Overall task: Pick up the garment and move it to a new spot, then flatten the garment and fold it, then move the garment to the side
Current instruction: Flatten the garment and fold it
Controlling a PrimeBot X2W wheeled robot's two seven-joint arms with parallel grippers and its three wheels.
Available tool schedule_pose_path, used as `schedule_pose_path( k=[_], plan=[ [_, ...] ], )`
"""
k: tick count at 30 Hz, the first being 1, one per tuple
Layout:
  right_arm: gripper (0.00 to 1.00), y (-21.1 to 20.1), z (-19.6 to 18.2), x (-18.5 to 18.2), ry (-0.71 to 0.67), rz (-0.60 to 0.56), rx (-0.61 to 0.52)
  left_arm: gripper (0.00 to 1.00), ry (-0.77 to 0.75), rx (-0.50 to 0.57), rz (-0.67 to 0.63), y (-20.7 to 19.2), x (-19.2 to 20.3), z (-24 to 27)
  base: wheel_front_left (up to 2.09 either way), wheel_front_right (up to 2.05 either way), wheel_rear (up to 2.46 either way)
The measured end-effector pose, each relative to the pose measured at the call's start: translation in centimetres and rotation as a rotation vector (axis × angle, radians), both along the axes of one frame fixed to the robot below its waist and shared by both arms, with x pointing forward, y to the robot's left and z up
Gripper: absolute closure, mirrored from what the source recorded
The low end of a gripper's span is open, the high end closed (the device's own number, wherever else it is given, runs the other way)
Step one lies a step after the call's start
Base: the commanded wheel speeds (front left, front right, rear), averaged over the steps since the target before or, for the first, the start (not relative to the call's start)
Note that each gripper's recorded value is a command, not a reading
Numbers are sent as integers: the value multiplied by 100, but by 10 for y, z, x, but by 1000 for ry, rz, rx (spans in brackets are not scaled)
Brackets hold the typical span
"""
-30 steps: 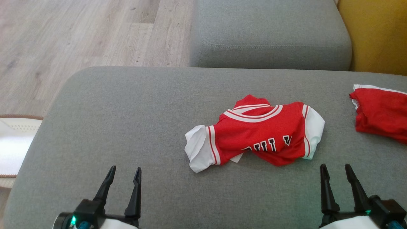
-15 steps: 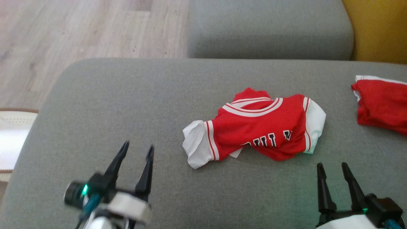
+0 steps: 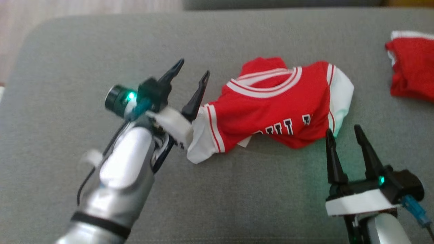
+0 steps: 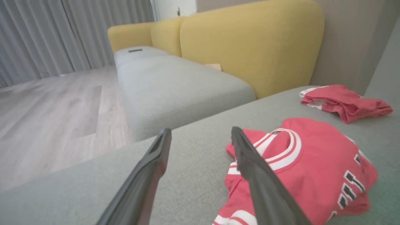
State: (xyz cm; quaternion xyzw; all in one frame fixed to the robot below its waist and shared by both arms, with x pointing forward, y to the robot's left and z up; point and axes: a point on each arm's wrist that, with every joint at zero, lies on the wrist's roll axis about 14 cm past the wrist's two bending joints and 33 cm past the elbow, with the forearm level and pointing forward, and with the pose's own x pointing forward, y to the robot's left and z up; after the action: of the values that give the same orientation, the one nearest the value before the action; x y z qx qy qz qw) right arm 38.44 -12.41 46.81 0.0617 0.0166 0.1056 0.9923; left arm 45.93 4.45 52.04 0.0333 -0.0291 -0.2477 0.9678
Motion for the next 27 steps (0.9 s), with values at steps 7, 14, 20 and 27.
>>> schedule_pose_path(
  k=[7,14,20,27],
  plan=[
    [0,-14,-16,15,33,-40,-19,0,261,-27,-108,-41,22,-69,0,0,0],
    [0,-31,-27,20,61,-88,-34,0,413,-7,-168,-63,26,-115,0,0,0],
    [0,-38,-34,18,83,-106,-42,0,441,33,-188,-67,30,-131,0,0,0],
    [0,-41,-27,22,62,-115,-42,79,456,55,-218,-71,24,-136,0,0,0]
  ],
)
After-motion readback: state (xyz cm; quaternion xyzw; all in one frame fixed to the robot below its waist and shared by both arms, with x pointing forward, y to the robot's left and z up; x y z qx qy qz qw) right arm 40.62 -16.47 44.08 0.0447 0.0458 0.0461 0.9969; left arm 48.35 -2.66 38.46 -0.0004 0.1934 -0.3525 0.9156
